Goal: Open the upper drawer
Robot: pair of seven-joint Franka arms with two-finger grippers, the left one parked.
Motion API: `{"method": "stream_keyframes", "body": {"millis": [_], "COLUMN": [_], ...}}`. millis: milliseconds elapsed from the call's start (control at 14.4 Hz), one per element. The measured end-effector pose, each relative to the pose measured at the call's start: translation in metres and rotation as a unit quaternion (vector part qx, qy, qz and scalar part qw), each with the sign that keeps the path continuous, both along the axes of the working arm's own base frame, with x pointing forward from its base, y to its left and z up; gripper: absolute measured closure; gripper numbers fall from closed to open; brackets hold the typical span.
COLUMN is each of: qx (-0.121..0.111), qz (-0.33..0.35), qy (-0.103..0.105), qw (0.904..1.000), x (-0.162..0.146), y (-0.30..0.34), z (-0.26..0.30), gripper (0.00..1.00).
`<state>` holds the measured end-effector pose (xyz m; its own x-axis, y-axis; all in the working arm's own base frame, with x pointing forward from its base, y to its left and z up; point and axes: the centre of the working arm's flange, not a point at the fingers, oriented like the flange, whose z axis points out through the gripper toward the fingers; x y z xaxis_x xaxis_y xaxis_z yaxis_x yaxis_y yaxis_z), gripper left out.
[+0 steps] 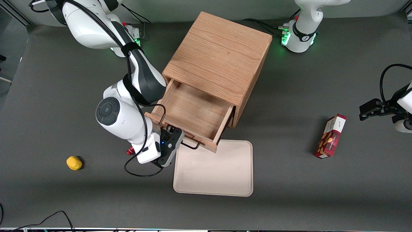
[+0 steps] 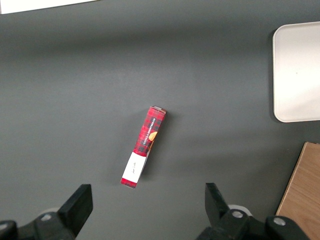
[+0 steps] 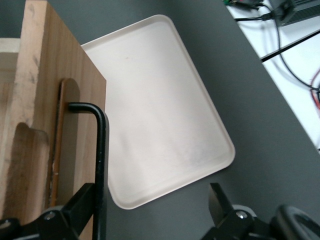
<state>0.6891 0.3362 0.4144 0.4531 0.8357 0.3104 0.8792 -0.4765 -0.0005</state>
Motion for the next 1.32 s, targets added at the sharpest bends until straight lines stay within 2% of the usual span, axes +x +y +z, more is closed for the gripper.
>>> {"method": "stream_keyframes", "body": {"millis": [417, 904, 1043, 1183, 1322], "qx": [0.002, 0.016, 0.037, 0.058, 0.066], "qz": [-0.022, -0.05, -0.077, -0.099, -0.14], "qy": [-0.035, -0.055, -0.041, -0.011, 0.016], "qw": [0.9991, 0.9971, 0.9955, 0.9933, 0.9878], "x": [0.025, 0.04, 0.036, 0.027, 0.019], "y": [-0.036, -0.059, -0.059, -0.063, -0.086], "z": [-0.004, 0.016, 0.034, 0.06, 0.09], "gripper": [0.0, 0.0, 0.0, 0.0, 0.0]}}
